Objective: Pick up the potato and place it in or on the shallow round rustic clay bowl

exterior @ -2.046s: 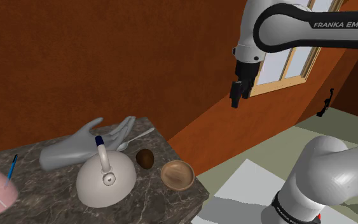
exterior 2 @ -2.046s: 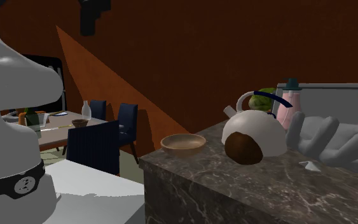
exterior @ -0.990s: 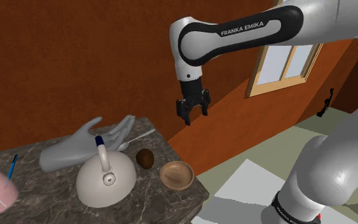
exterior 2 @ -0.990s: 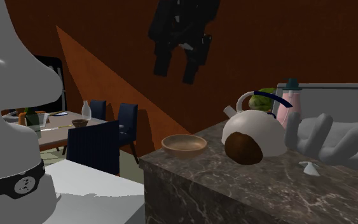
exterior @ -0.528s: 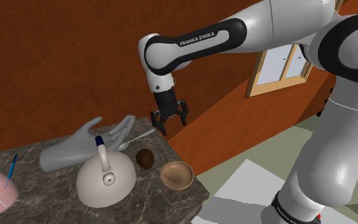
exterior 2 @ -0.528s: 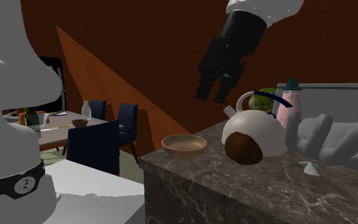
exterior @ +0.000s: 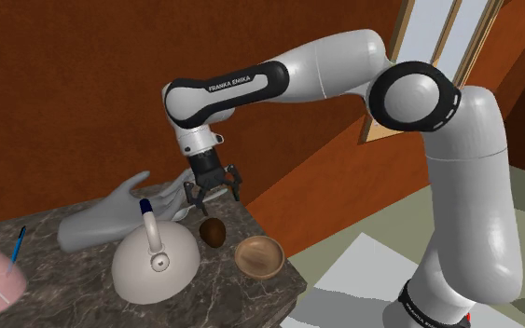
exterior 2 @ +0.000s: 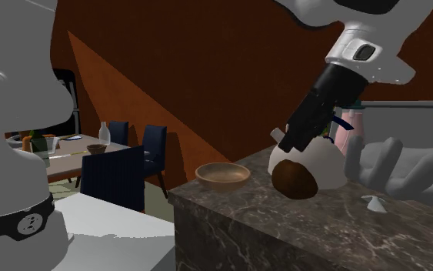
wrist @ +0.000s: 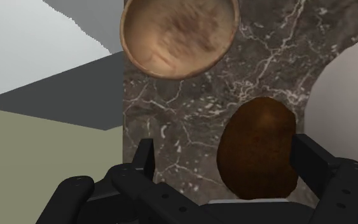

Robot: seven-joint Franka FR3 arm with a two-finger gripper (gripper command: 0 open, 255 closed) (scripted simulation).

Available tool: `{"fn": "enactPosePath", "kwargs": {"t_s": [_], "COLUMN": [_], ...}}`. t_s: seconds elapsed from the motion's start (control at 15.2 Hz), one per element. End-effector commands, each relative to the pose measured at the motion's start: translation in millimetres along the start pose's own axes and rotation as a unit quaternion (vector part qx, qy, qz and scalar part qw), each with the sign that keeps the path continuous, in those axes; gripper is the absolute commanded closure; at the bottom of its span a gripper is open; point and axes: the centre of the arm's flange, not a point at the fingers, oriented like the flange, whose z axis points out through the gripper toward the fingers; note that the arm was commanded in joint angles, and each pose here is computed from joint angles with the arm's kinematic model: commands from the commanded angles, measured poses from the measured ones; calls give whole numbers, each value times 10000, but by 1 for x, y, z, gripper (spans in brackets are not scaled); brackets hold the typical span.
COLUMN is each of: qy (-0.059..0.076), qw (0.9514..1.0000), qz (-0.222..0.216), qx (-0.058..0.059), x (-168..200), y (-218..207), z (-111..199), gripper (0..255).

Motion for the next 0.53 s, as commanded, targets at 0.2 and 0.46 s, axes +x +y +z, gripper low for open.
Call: {"fn": "enactPosePath", "kwargs": {"t_s": [0.2, 0.46], "qy": [-380, -380], "qw": [9990, 9990], "qz": [221, 221], "qx": [-5, -5], "x": [39, 37], "y": [-44, -44], "z": [13, 34], "gripper": [0, 0]}}
